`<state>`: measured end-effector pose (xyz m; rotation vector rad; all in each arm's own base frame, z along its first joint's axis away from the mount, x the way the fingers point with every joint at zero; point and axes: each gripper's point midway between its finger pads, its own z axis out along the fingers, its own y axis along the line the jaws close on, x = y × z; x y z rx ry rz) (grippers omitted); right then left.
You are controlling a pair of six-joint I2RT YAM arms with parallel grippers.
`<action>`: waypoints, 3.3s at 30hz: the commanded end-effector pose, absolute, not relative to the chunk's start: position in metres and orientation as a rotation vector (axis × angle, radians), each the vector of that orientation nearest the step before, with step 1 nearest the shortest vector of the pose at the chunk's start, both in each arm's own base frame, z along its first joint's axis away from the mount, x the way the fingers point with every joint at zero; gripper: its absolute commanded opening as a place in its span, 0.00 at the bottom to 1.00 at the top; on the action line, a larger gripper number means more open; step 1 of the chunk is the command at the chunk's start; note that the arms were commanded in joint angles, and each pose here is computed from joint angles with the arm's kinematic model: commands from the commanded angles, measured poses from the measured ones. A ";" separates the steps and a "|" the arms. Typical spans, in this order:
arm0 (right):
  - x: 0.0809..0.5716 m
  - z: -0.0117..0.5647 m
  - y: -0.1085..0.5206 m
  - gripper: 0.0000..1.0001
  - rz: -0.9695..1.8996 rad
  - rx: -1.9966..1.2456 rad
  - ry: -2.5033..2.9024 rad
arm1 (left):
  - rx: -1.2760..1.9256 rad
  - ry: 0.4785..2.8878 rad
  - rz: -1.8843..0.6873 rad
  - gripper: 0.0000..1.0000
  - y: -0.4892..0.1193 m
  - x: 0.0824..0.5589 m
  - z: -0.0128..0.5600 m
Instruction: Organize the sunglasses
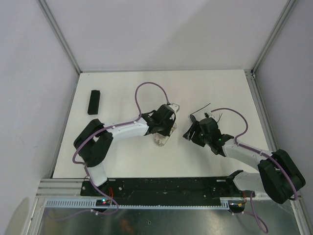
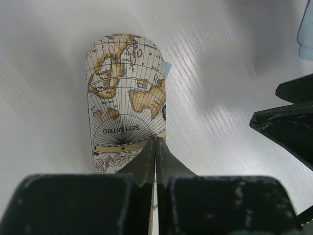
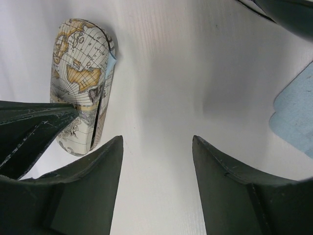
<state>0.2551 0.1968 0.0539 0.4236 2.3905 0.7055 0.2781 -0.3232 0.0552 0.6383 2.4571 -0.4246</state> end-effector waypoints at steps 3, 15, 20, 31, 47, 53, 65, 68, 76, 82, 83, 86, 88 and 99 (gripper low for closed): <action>0.259 0.058 0.196 0.63 0.709 0.406 2.367 | 0.636 2.491 -0.422 0.01 -0.314 0.267 0.057; 0.256 0.053 0.206 0.53 0.752 0.361 2.391 | 0.483 2.396 -0.456 0.06 -0.296 0.282 0.106; 0.262 0.037 0.214 0.10 0.757 0.355 2.437 | 0.375 2.435 -0.438 0.02 -0.266 0.283 0.098; 0.287 0.021 0.249 0.00 0.742 0.299 2.506 | 0.294 2.542 -0.383 0.00 -0.223 0.255 0.058; 0.280 0.043 0.239 0.01 0.683 0.226 2.477 | 0.608 2.353 -0.489 0.99 -0.277 0.289 0.110; 0.274 0.048 0.226 0.01 0.668 0.231 2.478 | 0.777 2.345 -0.451 1.00 -0.303 0.290 0.091; 0.270 0.051 0.219 0.01 0.689 0.236 2.473 | 0.766 2.410 -0.336 0.91 -0.301 0.295 0.066; 0.269 0.050 0.219 0.01 0.691 0.234 2.475 | 0.699 2.415 -0.335 0.92 -0.291 0.290 0.078; 0.269 0.048 0.220 0.01 0.706 0.238 2.477 | 0.598 2.367 -0.448 0.39 -0.271 0.261 0.123; 0.266 0.044 0.224 0.01 0.716 0.242 2.492 | 0.628 2.420 -0.580 0.02 -0.273 0.230 0.115; 0.268 0.045 0.226 0.01 0.727 0.240 2.483 | 0.635 2.435 -0.589 0.01 -0.273 0.226 0.110; 0.269 0.046 0.231 0.01 0.745 0.236 2.474 | 0.645 2.481 -0.594 0.00 -0.273 0.220 0.097; 0.270 0.046 0.233 0.01 0.754 0.234 2.471 | 0.652 2.495 -0.590 0.00 -0.275 0.219 0.091; 0.269 0.048 0.234 0.01 0.759 0.229 2.469 | 0.656 2.464 -0.654 0.00 -0.287 0.220 0.104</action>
